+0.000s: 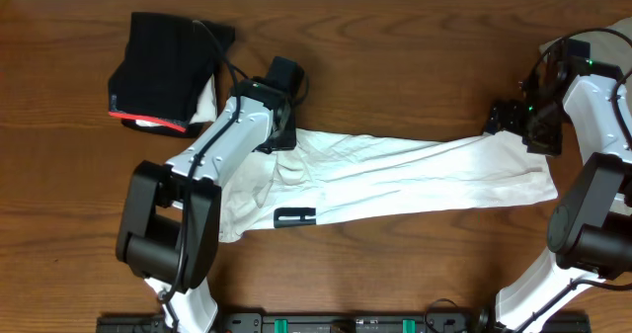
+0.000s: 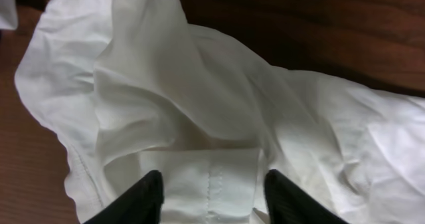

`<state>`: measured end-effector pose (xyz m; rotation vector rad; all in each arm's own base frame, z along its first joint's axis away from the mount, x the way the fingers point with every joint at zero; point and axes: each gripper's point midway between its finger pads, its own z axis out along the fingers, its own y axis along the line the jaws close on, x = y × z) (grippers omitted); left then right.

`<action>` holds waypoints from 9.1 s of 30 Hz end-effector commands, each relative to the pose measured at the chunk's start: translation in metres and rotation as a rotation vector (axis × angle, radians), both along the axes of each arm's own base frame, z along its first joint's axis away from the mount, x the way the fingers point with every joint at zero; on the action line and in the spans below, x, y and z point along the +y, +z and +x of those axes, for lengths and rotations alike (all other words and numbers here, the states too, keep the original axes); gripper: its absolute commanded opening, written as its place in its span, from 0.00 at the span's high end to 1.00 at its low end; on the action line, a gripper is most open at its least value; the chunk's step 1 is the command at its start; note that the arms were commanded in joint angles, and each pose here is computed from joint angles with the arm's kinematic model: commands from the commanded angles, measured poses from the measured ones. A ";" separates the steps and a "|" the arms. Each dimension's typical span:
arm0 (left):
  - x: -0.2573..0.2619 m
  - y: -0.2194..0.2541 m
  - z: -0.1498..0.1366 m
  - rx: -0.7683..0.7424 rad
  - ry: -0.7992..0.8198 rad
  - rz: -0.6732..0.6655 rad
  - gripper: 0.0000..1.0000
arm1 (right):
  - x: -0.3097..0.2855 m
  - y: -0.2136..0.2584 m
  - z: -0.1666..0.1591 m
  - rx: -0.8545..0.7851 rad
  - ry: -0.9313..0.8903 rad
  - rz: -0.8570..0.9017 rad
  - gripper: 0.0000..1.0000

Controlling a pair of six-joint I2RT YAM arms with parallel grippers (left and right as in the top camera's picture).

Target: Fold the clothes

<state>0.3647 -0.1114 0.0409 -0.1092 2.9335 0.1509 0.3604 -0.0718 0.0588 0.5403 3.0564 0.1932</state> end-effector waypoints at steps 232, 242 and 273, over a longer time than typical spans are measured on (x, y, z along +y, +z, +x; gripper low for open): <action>0.039 0.153 -0.085 -0.343 0.228 -0.375 0.02 | -0.136 0.059 -0.008 -0.020 -0.098 0.068 0.99; 0.039 0.153 -0.085 -0.343 0.228 -0.375 0.02 | -0.041 0.094 -0.001 0.009 0.082 0.169 0.99; 0.039 0.153 -0.085 -0.343 0.228 -0.375 0.02 | 0.278 0.012 -0.057 0.195 0.620 0.110 0.92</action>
